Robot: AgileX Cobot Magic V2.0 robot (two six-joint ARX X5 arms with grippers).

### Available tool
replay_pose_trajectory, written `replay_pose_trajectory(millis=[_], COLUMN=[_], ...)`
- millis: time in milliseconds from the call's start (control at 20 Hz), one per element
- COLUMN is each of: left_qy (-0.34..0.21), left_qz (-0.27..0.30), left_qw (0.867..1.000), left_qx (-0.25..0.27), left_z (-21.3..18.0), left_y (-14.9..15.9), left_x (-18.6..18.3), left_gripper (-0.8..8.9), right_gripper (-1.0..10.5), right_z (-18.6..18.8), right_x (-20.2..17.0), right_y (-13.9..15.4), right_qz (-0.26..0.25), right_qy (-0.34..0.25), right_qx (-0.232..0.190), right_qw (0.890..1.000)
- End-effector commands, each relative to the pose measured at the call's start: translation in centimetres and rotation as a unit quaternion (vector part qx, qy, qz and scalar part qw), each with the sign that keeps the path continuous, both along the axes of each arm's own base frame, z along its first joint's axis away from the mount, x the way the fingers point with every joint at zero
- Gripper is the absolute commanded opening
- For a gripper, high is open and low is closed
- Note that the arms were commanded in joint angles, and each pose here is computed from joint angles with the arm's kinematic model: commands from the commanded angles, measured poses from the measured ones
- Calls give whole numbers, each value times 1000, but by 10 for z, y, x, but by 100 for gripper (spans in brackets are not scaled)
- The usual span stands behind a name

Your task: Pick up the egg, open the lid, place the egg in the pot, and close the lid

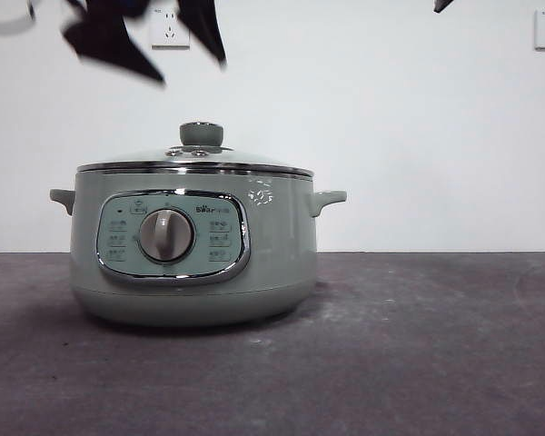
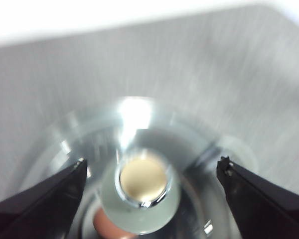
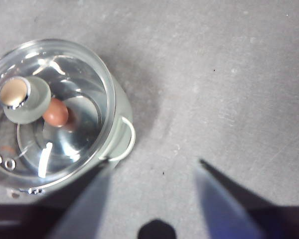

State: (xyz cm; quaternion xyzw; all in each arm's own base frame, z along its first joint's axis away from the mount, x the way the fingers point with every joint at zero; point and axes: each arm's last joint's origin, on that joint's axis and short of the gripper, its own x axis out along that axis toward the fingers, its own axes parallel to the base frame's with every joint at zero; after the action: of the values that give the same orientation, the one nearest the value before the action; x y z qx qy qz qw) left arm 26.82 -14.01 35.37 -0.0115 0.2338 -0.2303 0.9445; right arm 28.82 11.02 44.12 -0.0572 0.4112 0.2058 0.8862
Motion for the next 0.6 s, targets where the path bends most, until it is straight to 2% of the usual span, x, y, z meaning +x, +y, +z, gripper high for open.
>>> replay_pose_trajectory(millis=[50,150,200,450,600], left_qy=[-17,-31,-35,-51,-61], left_qz=[-7,-17,-19,15,20], left_qw=[1000,999,999,997,996], left_qx=[9,29,36,64,68], left_z=[18,29,34,48,50], left_y=[10,21,26,44,49], left_x=[-19,-39,-47,-78,-87], left_gripper=[382,54,-8,-8,-8], right_gripper=[74,-17,-16,-16,-16], right_z=[1,3,5,5,-11], right_x=[-3,-9,-13,-42,-70], right_y=[3,4,5,1,-12], right_qz=[19,27,30,41,23], right_qy=[-7,-12,-16,-69,-132], right_qx=[-8,-9,-8,12,31], right_qw=[1000,1000,999,997,991])
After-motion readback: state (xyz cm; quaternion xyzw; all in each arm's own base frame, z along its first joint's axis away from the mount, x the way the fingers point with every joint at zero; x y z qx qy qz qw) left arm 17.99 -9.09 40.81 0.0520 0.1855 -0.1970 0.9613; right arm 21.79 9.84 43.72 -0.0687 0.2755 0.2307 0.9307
